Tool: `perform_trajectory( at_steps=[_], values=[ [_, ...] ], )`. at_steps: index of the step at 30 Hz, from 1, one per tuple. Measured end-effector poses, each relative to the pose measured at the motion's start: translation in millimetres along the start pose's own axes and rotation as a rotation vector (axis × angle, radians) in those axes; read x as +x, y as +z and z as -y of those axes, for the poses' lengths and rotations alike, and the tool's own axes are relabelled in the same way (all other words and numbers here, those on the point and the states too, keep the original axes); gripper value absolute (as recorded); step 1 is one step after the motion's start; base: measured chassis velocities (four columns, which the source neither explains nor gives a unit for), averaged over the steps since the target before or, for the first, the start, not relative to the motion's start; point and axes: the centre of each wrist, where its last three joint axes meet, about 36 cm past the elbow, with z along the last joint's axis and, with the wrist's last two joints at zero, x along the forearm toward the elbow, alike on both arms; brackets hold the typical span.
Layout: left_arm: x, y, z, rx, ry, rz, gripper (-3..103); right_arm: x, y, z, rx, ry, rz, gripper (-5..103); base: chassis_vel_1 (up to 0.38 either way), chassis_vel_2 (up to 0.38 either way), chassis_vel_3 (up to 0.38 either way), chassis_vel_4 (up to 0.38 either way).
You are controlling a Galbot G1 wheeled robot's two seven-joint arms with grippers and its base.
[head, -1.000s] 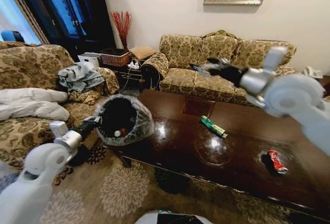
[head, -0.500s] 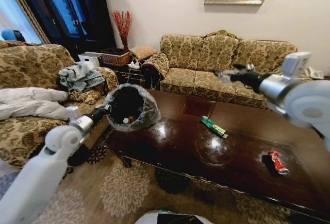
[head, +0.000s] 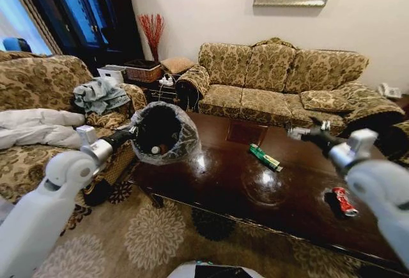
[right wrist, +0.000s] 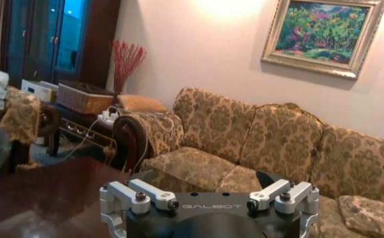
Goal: Move to the front of the table and place the trash on the table into the trash bin.
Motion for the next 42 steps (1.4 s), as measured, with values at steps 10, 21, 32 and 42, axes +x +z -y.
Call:
perform_trajectory(
  at_steps=[10, 21, 32, 42],
  values=[
    [4, 7, 12.4, 0.001, 0.017, 0.007, 2, 36, 18, -15, -0.033, 0.058, -0.013, 100, 0.000, 0.000, 0.000, 0.000],
    [32, 6, 19.5, -0.022, 0.030, 0.006, 2, 35, 13, -34, -0.042, -0.005, -0.004, 100, -0.036, -0.041, 0.045, 0.038],
    [51, 2, 26.9, -0.036, 0.031, 0.024, 2, 25, 25, -37, -0.069, -0.009, -0.010, 100, -0.212, -0.215, 0.221, 0.211],
    [62, -4, 28.1, -0.050, 0.026, 0.044, 2, 17, 28, -43, -0.070, -0.027, -0.001, 100, -0.211, -0.182, 0.182, 0.163]
  ],
)
